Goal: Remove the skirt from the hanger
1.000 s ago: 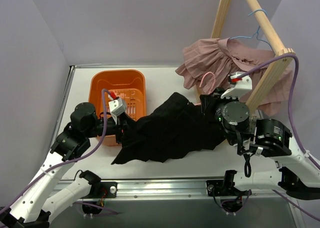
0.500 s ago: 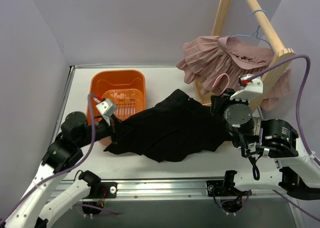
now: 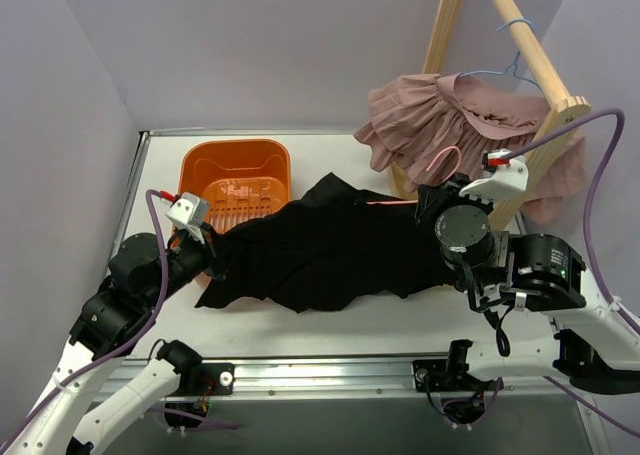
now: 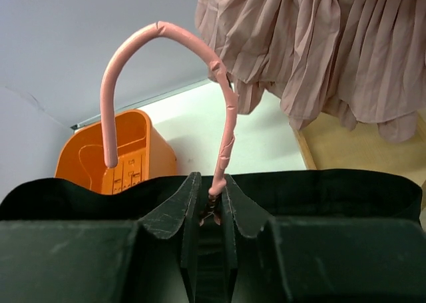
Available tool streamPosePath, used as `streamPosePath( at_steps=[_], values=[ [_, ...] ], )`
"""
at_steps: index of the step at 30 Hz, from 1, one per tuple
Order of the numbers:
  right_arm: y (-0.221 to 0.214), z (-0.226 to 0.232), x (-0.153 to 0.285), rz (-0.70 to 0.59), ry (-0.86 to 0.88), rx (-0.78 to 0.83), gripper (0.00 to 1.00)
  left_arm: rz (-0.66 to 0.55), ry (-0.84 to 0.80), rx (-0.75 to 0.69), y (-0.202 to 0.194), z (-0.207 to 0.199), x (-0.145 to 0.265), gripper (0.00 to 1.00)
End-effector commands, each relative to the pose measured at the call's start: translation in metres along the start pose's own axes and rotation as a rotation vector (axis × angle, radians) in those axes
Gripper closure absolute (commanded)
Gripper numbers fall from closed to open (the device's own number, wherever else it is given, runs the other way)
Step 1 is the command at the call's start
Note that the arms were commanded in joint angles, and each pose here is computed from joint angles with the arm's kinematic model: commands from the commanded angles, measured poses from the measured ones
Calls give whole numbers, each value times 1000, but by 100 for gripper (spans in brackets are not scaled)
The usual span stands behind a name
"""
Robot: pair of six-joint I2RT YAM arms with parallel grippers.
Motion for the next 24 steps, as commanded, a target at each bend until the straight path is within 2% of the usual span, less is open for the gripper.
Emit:
streamPosePath(
  at_steps=[1, 4, 9, 12, 13, 14, 15, 17, 18, 20, 24],
  values=[
    [76, -99, 23, -276, -333, -127, 100, -1, 335, 2, -7, 55, 20, 98],
    [82, -108, 27, -294, -336, -202, 100, 22, 359, 3, -8, 58, 17, 98],
    [92, -134, 39, -335, -401, -324, 100, -19, 364, 1, -3, 59, 22, 98],
    [93, -134, 40, -301, -401, -270, 100, -31, 323, -8, 0, 53, 22, 98],
    [91, -120, 37, -268, -375, -209, 100, -28, 254, -9, 1, 42, 18, 98],
    [91, -112, 35, -265, -362, -221, 100, -26, 217, -11, 1, 36, 16, 98],
    [85, -107, 31, -258, -360, -141, 100, -23, 178, -18, 1, 31, 14, 98],
    [91, -92, 28, -277, -335, -204, 100, -16, 103, -28, 0, 20, 11, 98],
    [89, -92, 27, -275, -348, -168, 100, -11, 88, -34, -1, 18, 11, 98],
    [91, -97, 30, -273, -403, -143, 100, 7, 187, -23, -7, 34, 13, 98],
    [105, -112, 40, -232, -401, -238, 100, 10, 252, 2, -8, 44, 14, 98]
  ],
)
Point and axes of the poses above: each gripper's point midway between its finger pads, its own x axis back along the fingers, its own z axis along the line the jaws close on, y = z × x, the point moved 2 cm from there along x, back along the fingers, and after that the axes turned 9 degrees about x, right-handed, at the moved point
